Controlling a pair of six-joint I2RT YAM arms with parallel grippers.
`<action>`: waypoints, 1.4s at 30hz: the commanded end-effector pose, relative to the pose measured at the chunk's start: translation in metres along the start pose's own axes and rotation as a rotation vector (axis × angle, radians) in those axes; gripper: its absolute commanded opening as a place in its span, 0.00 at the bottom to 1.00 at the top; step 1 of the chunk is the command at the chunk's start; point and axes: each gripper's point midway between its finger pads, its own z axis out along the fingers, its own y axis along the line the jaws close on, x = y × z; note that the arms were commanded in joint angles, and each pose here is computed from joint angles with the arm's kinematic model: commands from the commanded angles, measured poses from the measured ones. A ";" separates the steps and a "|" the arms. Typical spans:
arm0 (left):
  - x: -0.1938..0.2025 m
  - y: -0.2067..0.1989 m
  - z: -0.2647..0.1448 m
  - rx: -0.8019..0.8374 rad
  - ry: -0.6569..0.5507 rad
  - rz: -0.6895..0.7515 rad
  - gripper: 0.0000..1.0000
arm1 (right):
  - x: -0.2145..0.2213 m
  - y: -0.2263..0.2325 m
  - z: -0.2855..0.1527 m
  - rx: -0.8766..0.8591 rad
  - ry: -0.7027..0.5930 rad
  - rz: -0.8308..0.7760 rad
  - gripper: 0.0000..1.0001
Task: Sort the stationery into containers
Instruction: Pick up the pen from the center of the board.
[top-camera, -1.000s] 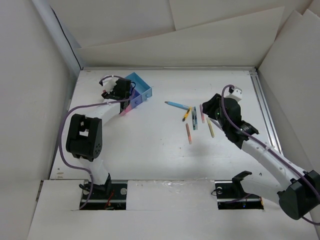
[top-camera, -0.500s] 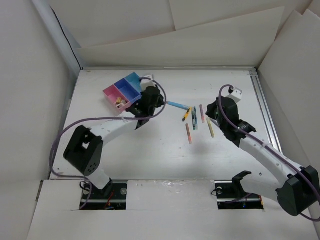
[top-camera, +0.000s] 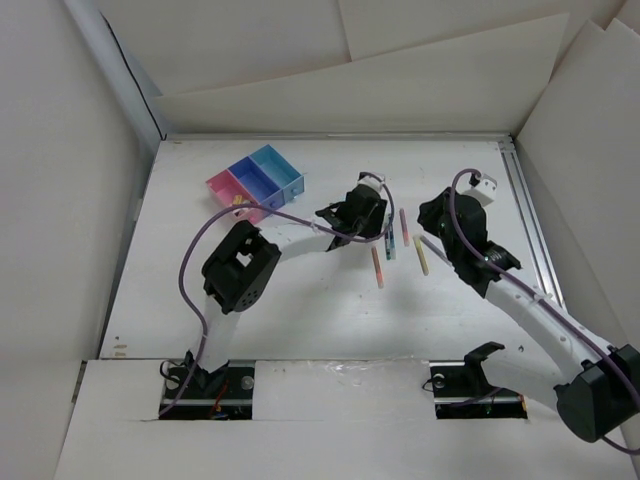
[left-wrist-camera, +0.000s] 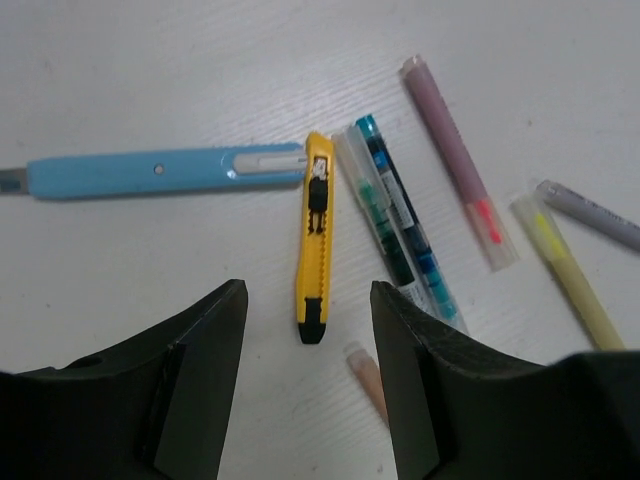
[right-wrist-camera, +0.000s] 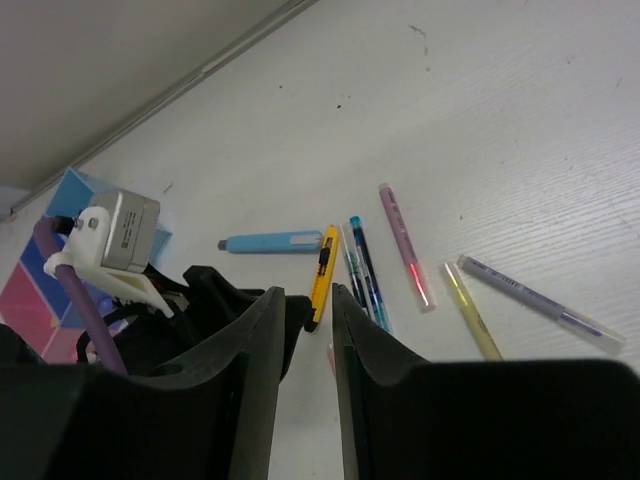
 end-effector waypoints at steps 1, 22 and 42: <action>-0.031 -0.012 -0.002 0.047 -0.046 0.048 0.49 | -0.014 0.007 -0.006 -0.040 -0.037 0.029 0.33; 0.005 -0.009 0.047 -0.007 0.070 0.143 0.33 | -0.018 0.008 -0.012 -0.074 -0.037 0.045 0.36; -0.028 -0.021 -0.025 0.030 -0.047 0.114 0.00 | -0.020 0.010 -0.016 -0.097 -0.045 0.053 0.37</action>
